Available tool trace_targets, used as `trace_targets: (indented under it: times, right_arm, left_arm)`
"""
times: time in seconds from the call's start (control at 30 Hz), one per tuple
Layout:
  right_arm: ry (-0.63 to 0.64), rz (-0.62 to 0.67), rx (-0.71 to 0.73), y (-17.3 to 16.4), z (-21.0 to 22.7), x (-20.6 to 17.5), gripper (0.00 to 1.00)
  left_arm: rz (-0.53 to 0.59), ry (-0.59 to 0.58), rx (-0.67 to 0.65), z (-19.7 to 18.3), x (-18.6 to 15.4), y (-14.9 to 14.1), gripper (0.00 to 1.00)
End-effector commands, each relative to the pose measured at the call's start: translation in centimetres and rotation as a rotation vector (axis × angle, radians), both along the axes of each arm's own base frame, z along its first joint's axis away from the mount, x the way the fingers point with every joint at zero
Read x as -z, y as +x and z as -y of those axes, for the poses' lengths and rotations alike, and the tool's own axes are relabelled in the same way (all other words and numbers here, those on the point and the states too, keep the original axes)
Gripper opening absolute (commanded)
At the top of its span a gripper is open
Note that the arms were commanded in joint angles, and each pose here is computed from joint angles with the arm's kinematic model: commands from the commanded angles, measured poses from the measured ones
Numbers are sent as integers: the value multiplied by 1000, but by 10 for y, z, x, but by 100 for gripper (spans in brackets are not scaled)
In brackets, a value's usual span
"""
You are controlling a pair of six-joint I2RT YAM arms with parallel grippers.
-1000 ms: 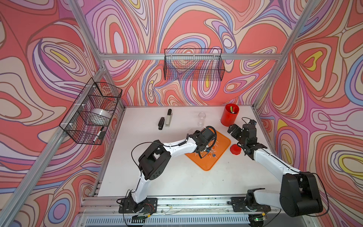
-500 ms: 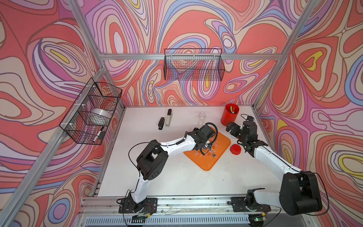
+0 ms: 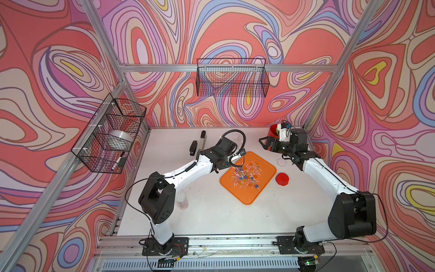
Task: Pour the candies out of the jar
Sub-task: 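Pour the candies out of the jar onto the tray, then place the jar at the center of the board.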
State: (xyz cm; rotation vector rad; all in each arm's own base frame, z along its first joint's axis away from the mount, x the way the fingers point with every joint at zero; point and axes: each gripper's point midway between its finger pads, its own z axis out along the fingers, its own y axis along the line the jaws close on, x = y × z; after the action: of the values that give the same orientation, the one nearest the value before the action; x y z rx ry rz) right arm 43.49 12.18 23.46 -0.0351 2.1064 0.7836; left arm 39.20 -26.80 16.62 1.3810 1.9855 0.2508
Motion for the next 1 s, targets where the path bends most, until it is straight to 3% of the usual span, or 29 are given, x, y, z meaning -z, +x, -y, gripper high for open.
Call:
trace_targets:
  times: [0.0,0.13,0.37,0.67,0.97]
  right_arm:
    - [140,-30,-238,-18,-36,-5,91]
    - [247,-2,-363,-27,-67,-19,89]
    - [260,2,-526,-38,-132,-28,89]
    - [285,-1,-616,-46,-183,-28,91]
    - [294,10,-682,-59,-198,-35,92]
  left_arm:
    - [-132,-359,-110,7,-20,-9,0]
    - [-154,-537,-120,1,-34,-11,0]
    - [-99,-756,-90,-4,-60,-17,0]
    - [-84,-770,-77,-8,-61,-25,0]
    - [-107,-772,-72,-4,-60,-23,0]
